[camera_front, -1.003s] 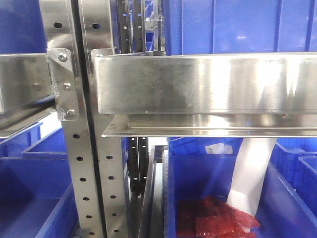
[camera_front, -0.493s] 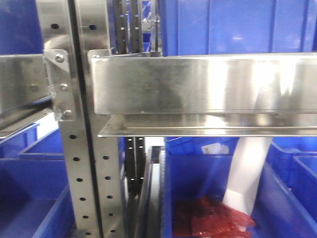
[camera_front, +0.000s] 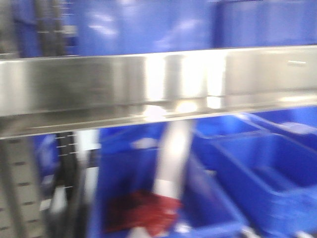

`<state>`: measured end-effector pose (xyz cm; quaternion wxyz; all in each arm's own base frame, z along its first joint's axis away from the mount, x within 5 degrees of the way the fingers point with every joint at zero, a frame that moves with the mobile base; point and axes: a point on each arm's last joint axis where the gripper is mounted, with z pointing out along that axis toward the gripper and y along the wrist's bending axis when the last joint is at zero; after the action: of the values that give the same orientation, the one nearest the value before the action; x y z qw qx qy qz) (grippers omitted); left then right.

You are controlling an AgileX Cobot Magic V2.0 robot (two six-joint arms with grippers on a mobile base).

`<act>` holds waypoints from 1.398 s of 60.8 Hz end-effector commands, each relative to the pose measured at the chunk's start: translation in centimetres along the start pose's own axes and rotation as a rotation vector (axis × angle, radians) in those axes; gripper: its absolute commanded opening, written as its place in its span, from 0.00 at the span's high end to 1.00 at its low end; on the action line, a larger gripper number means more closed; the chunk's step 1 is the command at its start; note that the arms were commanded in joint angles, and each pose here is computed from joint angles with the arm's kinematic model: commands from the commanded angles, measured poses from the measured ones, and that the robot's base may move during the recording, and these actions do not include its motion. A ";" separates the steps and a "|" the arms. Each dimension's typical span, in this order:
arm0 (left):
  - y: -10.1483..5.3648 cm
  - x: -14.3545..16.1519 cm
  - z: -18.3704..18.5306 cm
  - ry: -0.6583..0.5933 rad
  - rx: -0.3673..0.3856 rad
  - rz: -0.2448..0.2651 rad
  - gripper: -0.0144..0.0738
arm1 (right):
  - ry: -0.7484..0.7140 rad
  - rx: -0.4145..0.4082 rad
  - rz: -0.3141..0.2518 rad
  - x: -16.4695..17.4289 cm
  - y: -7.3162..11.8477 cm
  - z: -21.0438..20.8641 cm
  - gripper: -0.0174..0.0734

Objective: Grab orange capacitor from left shelf to right conveyor
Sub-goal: 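Drive the base to the conveyor holding the can in the right gripper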

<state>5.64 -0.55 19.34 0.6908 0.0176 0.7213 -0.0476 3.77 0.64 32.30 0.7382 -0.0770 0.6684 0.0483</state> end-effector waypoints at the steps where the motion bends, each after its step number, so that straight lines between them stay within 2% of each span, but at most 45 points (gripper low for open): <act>1: 0.0 -1.0 -0.2 -0.096 -0.005 -0.005 0.98 | -0.103 0.011 -0.018 -1.6 -0.1 0.0 0.63; 85: 0.0 -1.0 -0.2 -0.096 -0.005 -0.005 0.98 | -0.103 0.011 -0.018 -1.6 -0.1 0.0 0.63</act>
<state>5.64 -0.55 19.34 0.6908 0.0176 0.7213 -0.0476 3.77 0.64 32.28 0.7375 -0.0774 0.6692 0.0473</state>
